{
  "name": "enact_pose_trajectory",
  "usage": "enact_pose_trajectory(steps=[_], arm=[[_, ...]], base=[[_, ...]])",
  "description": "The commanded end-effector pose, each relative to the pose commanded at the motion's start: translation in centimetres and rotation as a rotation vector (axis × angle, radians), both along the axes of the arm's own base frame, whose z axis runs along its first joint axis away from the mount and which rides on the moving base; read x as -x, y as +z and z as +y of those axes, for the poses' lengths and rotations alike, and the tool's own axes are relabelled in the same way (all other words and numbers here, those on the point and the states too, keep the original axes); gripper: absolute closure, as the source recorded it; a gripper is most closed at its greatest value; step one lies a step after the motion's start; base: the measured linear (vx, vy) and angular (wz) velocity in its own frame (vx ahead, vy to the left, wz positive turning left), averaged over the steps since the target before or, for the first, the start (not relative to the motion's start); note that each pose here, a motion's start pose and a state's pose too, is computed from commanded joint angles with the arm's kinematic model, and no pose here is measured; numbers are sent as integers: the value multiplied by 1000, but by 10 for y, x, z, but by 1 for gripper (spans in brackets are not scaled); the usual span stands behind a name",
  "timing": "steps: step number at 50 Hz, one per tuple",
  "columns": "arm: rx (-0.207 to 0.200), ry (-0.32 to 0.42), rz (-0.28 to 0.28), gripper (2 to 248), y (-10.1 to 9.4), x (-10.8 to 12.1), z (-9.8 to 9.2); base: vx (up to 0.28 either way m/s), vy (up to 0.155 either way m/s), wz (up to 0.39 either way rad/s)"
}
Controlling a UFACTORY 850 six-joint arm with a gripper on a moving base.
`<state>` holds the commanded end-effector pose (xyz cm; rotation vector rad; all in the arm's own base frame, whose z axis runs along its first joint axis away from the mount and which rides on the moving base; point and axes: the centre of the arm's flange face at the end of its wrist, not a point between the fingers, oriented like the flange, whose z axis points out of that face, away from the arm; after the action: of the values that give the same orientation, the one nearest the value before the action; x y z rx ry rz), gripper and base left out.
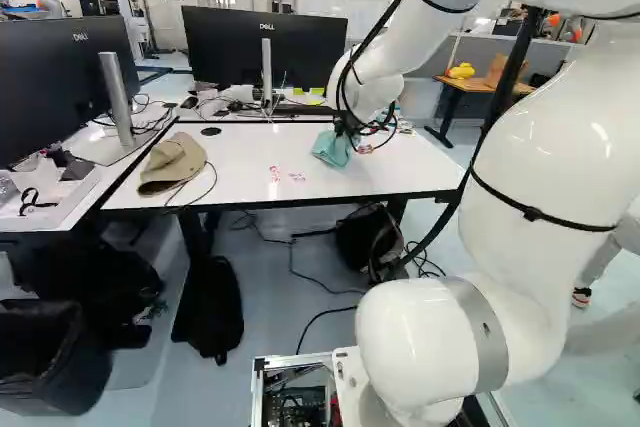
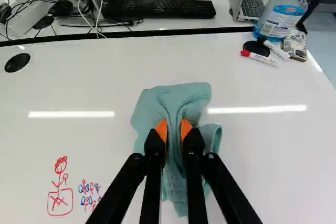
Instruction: Clean the table with the green towel
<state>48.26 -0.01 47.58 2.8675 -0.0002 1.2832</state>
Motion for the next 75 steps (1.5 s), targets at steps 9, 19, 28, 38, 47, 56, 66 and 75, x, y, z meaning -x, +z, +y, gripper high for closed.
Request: enact_pose_trajectory(steps=[9,19,28,38,47,56,66,75], arm=[[0,30,0,200,0,4,14],[0,64,1,200,0,10,30],[0,94,1,200,0,15,44],[0,129,1,200,0,22,60],[0,162,1,200,0,30,74],[0,194,1,200,0,38,87],[0,230,1,200,0,50,101],[0,261,1,200,-1,62,112]], base=[[0,0,0],[0,0,0],[0,0,0],[0,0,0],[0,0,0],[0,0,0],[0,0,0],[0,0,0]])
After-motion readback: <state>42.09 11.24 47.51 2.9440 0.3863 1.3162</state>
